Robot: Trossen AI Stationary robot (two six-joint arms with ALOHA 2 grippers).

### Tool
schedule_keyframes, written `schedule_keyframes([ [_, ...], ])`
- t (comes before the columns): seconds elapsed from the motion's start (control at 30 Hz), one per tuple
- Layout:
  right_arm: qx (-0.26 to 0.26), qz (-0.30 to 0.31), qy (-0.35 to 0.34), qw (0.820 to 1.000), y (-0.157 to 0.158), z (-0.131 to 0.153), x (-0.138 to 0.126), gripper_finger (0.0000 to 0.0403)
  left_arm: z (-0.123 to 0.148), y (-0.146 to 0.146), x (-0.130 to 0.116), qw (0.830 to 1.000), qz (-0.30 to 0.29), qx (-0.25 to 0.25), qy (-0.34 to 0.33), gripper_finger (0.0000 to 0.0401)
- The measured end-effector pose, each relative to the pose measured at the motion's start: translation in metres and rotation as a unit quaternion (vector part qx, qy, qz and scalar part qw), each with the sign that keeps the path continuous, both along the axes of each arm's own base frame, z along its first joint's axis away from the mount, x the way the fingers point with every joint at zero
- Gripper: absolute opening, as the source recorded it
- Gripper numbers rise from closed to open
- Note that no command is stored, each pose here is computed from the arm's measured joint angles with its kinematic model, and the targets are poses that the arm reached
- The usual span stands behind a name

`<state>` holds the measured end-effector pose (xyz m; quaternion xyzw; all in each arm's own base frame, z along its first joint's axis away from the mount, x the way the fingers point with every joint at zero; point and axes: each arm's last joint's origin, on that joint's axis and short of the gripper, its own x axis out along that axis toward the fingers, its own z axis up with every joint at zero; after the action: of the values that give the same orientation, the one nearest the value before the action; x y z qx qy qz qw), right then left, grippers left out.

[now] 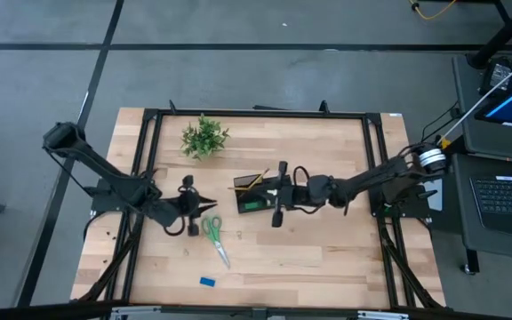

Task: Pick and place office supplies into organizer
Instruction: Put the green scissors into the black desk organizer

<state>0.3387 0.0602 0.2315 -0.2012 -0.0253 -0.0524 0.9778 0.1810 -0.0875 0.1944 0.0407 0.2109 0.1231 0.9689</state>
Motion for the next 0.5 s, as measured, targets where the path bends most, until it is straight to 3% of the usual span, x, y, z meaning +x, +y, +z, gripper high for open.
schedule_keyframes([
  [0.23,0.013,-0.001,0.04,0.999,-0.004,0.02,-0.017,0.0009,-0.02,0.002,0.02,0.997,-0.037,-0.044,0.059,0.0077],
  [0.37,0.039,-0.002,0.067,0.997,-0.005,0.024,-0.024,0.0009,-0.023,-0.001,0.033,0.987,-0.061,-0.078,0.128,0.0091],
  [0.5,0.065,-0.005,0.101,0.993,-0.006,0.021,-0.028,0.0009,-0.022,-0.006,0.043,0.972,-0.073,-0.074,0.211,0.0095],
])
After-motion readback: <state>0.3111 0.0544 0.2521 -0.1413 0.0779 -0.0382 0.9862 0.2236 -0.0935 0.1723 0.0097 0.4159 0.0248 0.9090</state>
